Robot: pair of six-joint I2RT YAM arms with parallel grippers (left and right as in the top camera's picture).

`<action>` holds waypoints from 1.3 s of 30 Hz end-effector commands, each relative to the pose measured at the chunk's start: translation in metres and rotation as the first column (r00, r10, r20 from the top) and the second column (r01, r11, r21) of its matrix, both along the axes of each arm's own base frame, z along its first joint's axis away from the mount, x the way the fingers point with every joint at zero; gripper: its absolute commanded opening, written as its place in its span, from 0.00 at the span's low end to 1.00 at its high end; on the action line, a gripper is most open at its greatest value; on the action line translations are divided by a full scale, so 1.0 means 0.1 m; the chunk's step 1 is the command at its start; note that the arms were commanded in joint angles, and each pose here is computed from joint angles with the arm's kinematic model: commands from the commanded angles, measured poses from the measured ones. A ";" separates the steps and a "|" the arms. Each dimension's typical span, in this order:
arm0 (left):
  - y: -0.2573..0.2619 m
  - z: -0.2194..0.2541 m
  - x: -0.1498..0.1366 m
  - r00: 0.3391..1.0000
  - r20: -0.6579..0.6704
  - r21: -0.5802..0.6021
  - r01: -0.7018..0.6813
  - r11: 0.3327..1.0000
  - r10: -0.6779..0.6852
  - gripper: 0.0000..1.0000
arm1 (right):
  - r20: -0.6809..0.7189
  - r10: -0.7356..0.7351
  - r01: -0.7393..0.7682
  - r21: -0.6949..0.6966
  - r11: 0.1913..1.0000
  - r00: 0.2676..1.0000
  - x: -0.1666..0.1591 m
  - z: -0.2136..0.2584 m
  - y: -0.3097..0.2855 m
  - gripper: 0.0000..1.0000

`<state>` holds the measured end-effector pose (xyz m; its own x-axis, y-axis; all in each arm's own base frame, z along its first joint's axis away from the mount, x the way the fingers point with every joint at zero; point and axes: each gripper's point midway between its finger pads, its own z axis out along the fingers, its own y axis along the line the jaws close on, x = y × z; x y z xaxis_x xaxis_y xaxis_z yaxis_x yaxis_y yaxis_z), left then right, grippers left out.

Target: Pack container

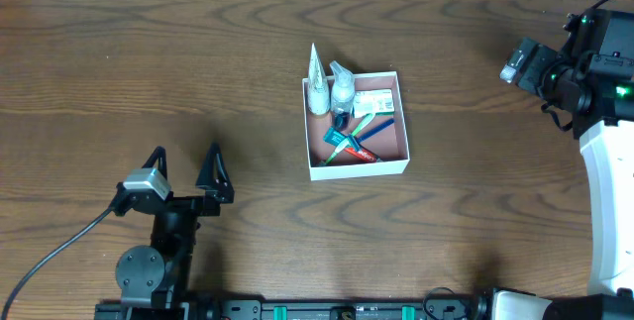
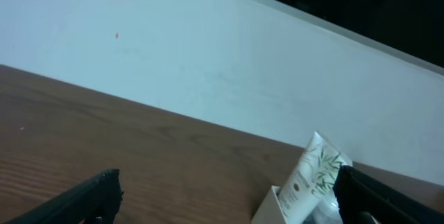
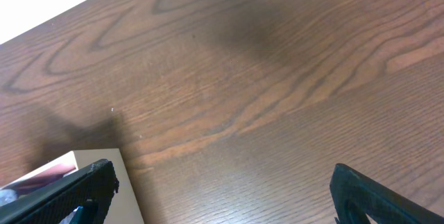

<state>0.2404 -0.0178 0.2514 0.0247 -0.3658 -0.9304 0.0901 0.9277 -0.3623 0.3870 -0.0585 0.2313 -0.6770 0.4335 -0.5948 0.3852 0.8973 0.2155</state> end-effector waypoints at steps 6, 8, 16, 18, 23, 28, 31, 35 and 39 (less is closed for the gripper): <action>0.12 0.00 -0.07 0.997 0.057 0.023 -0.045 0.999 0.043 0.98 | 0.013 0.004 -0.004 -0.007 1.000 1.000 0.01 0.06 -0.02 0.99; 0.14 -0.07 -0.06 0.997 0.049 0.023 -0.055 0.998 0.054 0.98 | 0.013 0.004 -0.004 -0.007 1.000 1.000 0.01 0.06 -0.02 0.99; 0.14 -0.48 0.01 0.999 -0.012 0.025 -0.048 0.999 0.048 0.98 | 0.013 0.004 -0.004 -0.007 1.000 1.000 0.01 0.06 -0.02 0.99; 0.14 -0.62 0.03 0.998 -0.042 0.026 -0.048 0.999 0.049 0.98 | 0.013 0.004 -0.004 -0.007 1.000 1.000 0.01 0.06 -0.02 0.99; 0.13 -1.07 0.04 0.984 -0.175 0.022 -0.036 0.999 0.040 0.98 | 0.013 0.004 -0.004 -0.007 1.000 1.000 0.01 0.06 -0.02 0.99; 0.13 -1.12 0.04 0.979 -0.198 0.022 -0.036 0.999 0.040 0.98 | 0.013 0.004 -0.004 -0.007 1.000 1.000 0.01 0.06 -0.02 0.99; 0.13 -1.13 0.04 0.979 -0.200 0.023 -0.037 0.999 0.041 0.98 | 0.013 0.004 -0.004 -0.007 1.000 1.000 0.01 0.06 -0.02 0.99; 0.13 -1.13 0.04 0.978 -0.202 0.023 -0.038 0.999 0.042 0.98 | 0.013 0.004 -0.004 -0.007 1.000 1.000 0.01 0.06 -0.02 0.99; 0.13 -1.13 0.04 0.978 -0.202 0.023 -0.038 0.999 0.042 0.98 | 0.013 0.004 -0.004 -0.007 1.000 1.000 0.01 0.06 -0.02 0.99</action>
